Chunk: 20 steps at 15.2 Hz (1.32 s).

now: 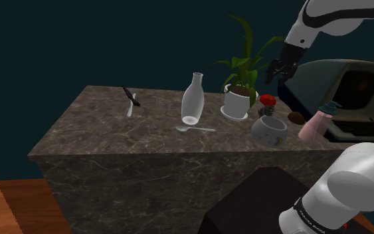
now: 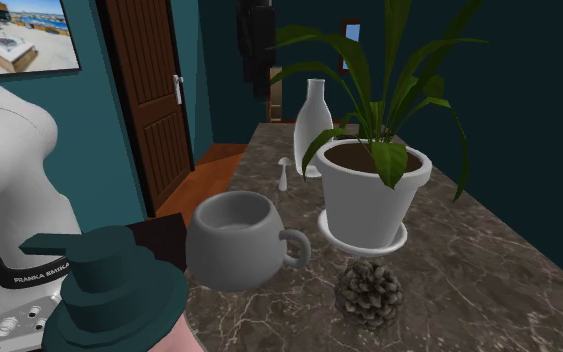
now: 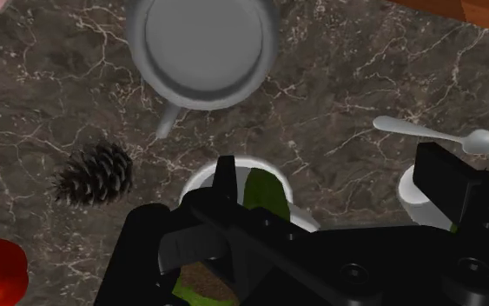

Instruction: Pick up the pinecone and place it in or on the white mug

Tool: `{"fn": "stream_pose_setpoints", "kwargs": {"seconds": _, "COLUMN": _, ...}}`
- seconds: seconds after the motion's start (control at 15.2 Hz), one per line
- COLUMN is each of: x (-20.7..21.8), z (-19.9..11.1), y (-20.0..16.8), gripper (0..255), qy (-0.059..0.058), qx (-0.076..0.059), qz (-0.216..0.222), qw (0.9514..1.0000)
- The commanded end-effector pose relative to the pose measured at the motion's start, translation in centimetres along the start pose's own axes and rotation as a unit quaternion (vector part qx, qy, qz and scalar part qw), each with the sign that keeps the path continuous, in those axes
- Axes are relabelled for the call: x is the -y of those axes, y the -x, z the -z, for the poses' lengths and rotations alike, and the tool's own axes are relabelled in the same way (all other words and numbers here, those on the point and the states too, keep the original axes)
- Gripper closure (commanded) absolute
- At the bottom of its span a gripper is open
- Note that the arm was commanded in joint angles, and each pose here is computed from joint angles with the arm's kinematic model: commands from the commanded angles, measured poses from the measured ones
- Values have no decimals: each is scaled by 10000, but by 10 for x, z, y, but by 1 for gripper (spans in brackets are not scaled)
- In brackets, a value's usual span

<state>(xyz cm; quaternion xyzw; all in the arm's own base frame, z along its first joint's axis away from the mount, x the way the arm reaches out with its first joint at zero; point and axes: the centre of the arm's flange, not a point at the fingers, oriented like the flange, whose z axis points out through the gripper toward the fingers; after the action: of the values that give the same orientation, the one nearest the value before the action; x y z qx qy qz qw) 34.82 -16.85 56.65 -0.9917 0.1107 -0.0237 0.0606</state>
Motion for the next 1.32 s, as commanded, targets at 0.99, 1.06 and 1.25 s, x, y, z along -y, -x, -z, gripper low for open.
{"fn": "stream_pose_setpoints", "kwargs": {"seconds": 0.99, "x": -237, "z": -61, "y": -93, "gripper": 0, "qy": -1218, "qx": 166, "qz": -175, "qw": 9923}}
{"fn": "stream_pose_setpoints", "kwargs": {"seconds": 1.06, "x": -250, "z": -67, "y": -98, "gripper": 0, "qy": -1290, "qx": 176, "qz": -186, "qw": 9913}}
{"fn": "stream_pose_setpoints", "kwargs": {"seconds": 1.25, "x": -290, "z": -85, "y": -114, "gripper": 0, "qy": -1504, "qx": 206, "qz": -218, "qw": 9882}}
